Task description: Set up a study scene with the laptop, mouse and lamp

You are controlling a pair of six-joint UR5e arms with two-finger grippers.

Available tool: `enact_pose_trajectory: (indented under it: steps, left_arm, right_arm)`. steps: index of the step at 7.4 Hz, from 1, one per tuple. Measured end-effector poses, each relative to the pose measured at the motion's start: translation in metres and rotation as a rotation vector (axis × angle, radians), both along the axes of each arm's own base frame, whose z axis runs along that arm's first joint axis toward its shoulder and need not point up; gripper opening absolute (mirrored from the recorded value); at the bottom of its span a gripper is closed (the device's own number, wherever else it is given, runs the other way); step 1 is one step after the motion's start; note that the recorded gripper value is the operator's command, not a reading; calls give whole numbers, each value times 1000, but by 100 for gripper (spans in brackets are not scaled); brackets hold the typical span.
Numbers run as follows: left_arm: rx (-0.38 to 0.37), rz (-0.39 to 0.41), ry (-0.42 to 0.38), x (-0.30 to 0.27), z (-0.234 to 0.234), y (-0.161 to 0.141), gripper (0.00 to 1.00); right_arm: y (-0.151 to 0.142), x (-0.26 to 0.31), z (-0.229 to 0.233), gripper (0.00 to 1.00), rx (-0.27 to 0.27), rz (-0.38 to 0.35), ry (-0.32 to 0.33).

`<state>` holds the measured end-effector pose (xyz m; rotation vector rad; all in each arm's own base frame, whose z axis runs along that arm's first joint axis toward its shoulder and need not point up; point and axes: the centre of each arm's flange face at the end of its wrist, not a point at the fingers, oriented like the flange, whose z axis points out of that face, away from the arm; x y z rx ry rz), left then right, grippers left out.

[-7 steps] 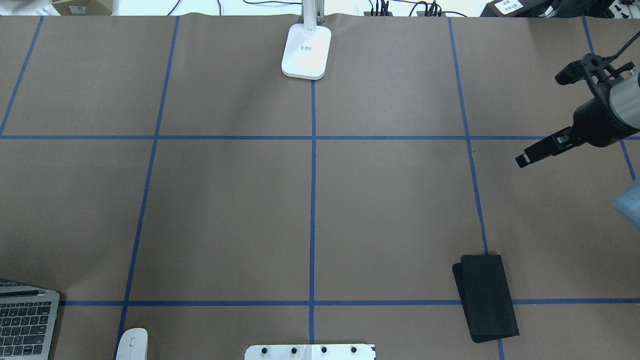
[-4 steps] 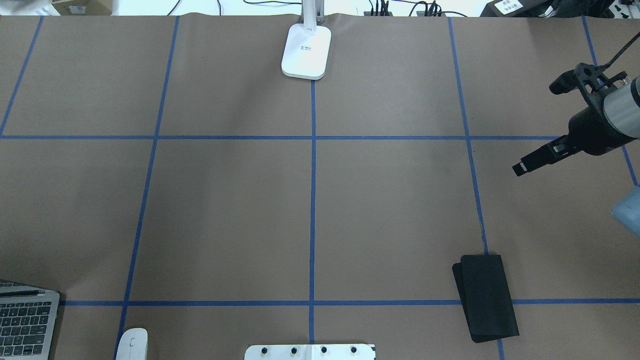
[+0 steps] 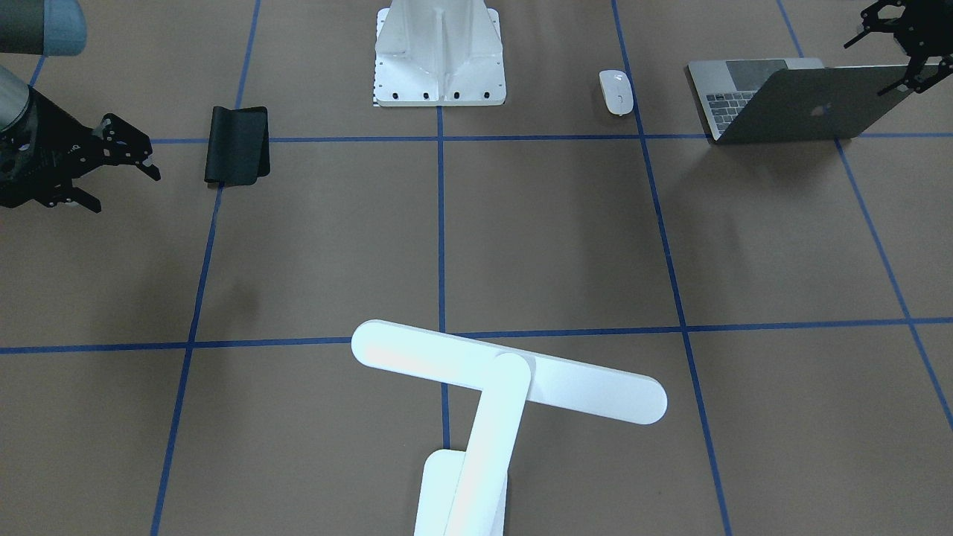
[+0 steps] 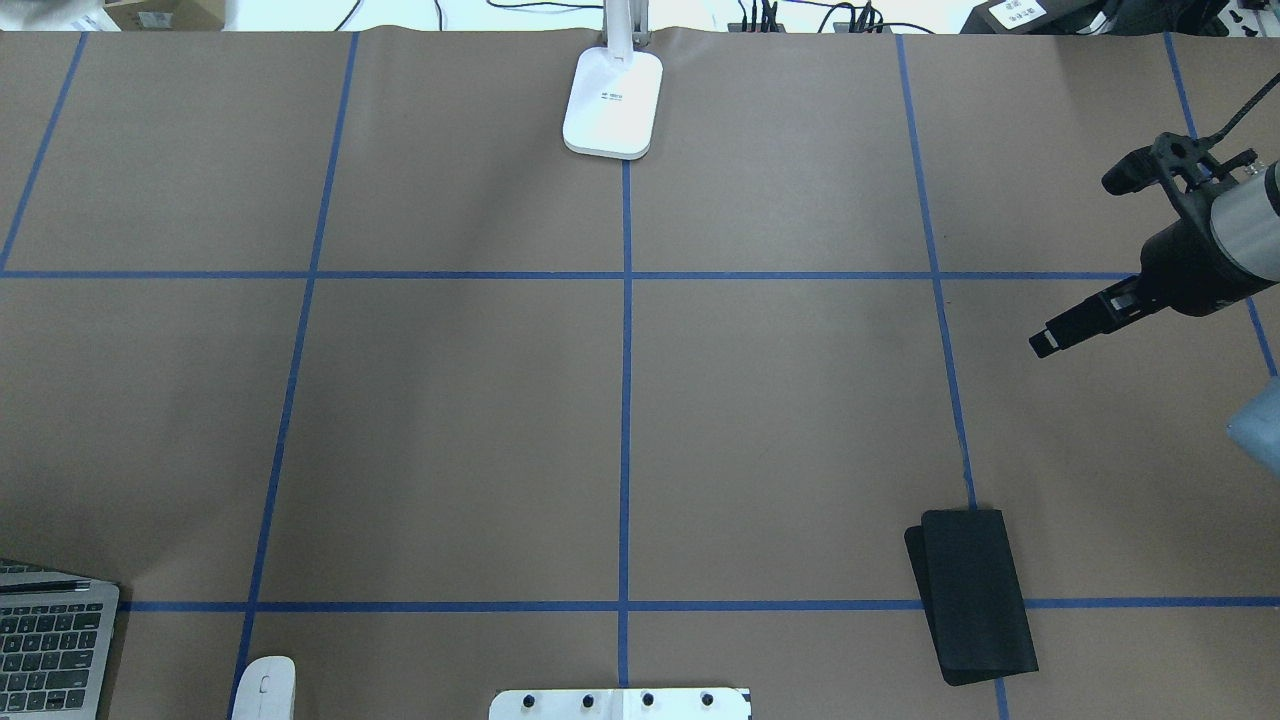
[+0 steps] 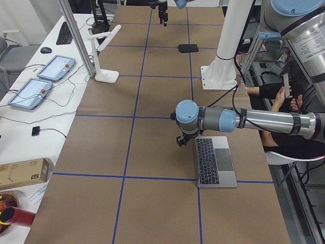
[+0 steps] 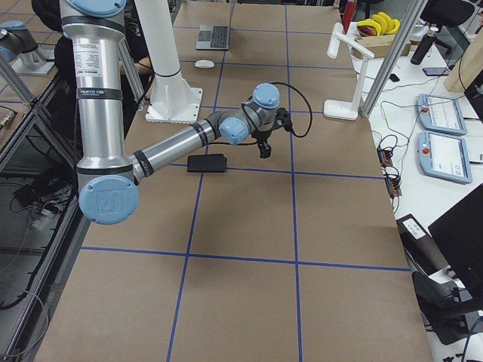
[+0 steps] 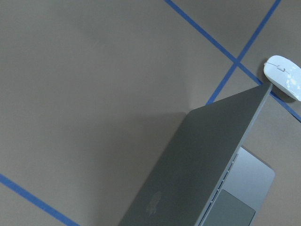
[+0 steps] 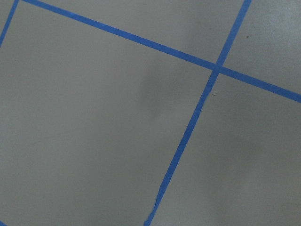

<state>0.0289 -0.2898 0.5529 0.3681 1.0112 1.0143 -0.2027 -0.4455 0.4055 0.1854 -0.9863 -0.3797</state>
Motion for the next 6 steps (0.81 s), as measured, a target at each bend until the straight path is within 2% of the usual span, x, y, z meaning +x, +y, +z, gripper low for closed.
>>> enact_pose_trajectory:
  steps: [2, 5, 6]
  left_arm:
    - [36, 49, 5, 15, -2, 0, 97]
    - [101, 125, -4, 38, -5, 1, 86]
    - [141, 146, -7, 45, -7, 1, 79]
  right_arm:
    - [0, 1, -1, 100, 2, 1, -1]
    - [1, 2, -4, 100, 7, 3, -4]
    - [2, 3, -4, 100, 9, 3, -5]
